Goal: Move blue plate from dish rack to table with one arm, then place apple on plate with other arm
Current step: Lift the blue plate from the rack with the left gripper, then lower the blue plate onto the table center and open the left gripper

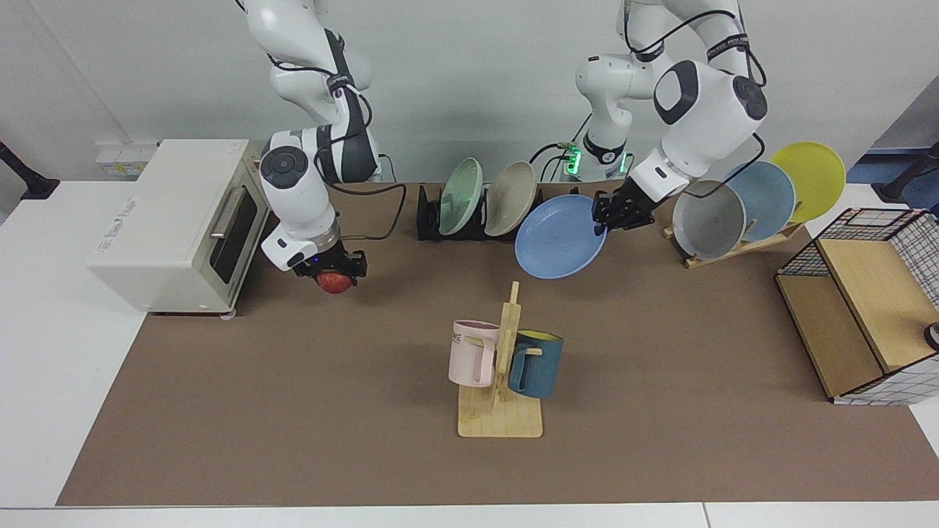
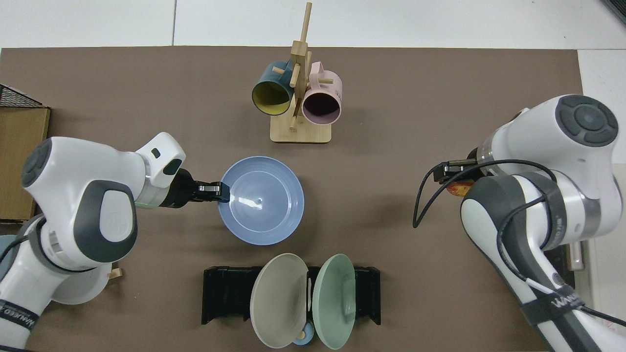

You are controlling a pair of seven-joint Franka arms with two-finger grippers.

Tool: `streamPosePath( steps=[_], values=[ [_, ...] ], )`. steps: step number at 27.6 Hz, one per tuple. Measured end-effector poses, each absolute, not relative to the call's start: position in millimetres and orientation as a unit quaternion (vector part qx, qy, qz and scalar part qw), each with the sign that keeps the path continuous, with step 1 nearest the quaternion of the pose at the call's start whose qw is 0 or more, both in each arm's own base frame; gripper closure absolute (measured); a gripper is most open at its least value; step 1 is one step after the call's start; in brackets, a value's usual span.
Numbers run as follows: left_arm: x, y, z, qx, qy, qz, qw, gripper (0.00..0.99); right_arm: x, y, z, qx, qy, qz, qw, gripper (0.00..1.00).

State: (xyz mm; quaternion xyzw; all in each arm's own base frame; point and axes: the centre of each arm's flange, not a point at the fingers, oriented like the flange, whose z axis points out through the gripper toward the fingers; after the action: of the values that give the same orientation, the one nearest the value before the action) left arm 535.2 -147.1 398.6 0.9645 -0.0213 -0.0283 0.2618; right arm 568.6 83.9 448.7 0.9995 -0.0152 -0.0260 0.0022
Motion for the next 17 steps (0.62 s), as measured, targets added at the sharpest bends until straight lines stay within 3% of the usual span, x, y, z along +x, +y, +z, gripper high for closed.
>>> streamPosePath(
  steps=[3,7,17],
  values=[
    [538,-165,375,0.962,-0.018,-0.034,0.271,0.903,569,79,465,1.0,-0.018,-0.02,0.001,0.26],
    [541,-198,357,0.961,-0.017,-0.008,0.277,0.903,564,73,484,1.0,-0.017,-0.016,0.0,0.26],
    [536,-244,344,0.961,-0.039,0.024,0.274,0.894,551,55,561,1.0,-0.02,-0.011,-0.003,0.26]
  ],
)
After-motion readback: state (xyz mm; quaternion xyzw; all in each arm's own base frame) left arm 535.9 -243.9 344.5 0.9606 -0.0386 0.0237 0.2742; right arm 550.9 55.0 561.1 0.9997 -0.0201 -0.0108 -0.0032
